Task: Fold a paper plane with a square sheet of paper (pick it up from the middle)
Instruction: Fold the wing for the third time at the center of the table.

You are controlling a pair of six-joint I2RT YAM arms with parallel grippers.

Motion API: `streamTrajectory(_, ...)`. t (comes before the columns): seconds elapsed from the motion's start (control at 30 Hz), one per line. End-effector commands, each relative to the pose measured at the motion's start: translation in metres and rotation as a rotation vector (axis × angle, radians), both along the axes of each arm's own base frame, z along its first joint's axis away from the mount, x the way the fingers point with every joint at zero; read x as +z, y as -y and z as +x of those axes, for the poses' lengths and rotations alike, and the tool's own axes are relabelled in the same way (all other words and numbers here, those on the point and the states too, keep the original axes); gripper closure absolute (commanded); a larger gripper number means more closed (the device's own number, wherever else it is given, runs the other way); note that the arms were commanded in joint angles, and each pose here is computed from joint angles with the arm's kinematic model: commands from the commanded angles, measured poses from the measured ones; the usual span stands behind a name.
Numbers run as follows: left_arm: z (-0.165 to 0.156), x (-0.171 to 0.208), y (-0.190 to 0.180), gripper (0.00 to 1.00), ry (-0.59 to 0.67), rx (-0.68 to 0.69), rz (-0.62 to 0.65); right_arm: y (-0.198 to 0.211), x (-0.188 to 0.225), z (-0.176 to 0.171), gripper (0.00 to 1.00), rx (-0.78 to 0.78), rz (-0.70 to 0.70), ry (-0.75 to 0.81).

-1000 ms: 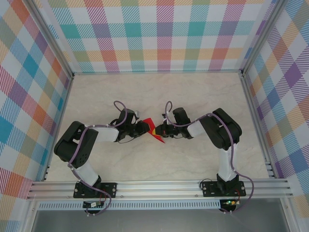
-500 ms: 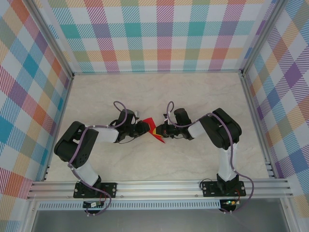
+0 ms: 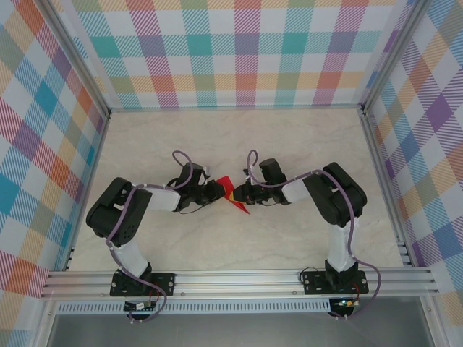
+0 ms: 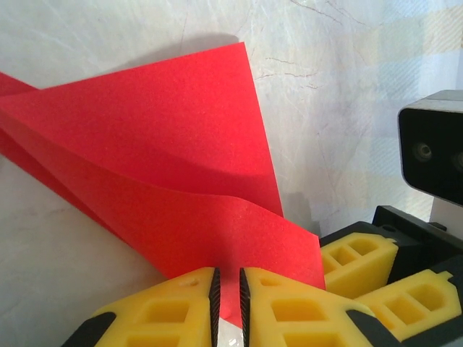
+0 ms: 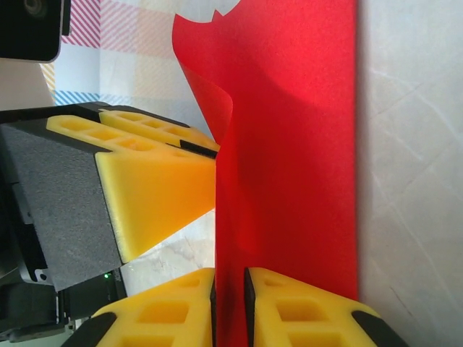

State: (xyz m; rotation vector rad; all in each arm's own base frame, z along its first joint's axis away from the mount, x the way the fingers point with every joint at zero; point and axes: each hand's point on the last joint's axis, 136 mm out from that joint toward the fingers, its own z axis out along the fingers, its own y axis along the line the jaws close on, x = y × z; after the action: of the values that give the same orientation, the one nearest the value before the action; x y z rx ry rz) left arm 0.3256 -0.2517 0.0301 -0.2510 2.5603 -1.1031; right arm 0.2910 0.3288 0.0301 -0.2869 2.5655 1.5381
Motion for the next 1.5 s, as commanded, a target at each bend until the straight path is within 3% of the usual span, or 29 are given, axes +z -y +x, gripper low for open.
streamTrajectory(0.0,0.006,0.005,0.007,0.83,0.027,-0.02,-0.001,0.013,-0.022,-0.009,0.81,0.012,-0.132,-0.014)
streamTrajectory(0.47,0.011,0.005,0.011,0.84,0.019,-0.025,-0.002,0.011,-0.016,-0.001,0.78,0.054,-0.297,0.166)
streamTrajectory(1.1,0.013,0.007,0.01,0.85,0.019,-0.014,-0.004,0.003,-0.014,0.008,0.75,0.1,-0.35,0.343)
streamTrajectory(1.3,0.013,0.015,0.011,0.85,0.034,-0.014,-0.013,0.002,-0.02,0.007,0.87,0.095,-0.343,0.314)
streamTrajectory(1.47,0.011,0.023,0.008,0.85,0.061,-0.014,-0.009,0.0,-0.011,0.006,0.97,0.076,-0.224,0.249)
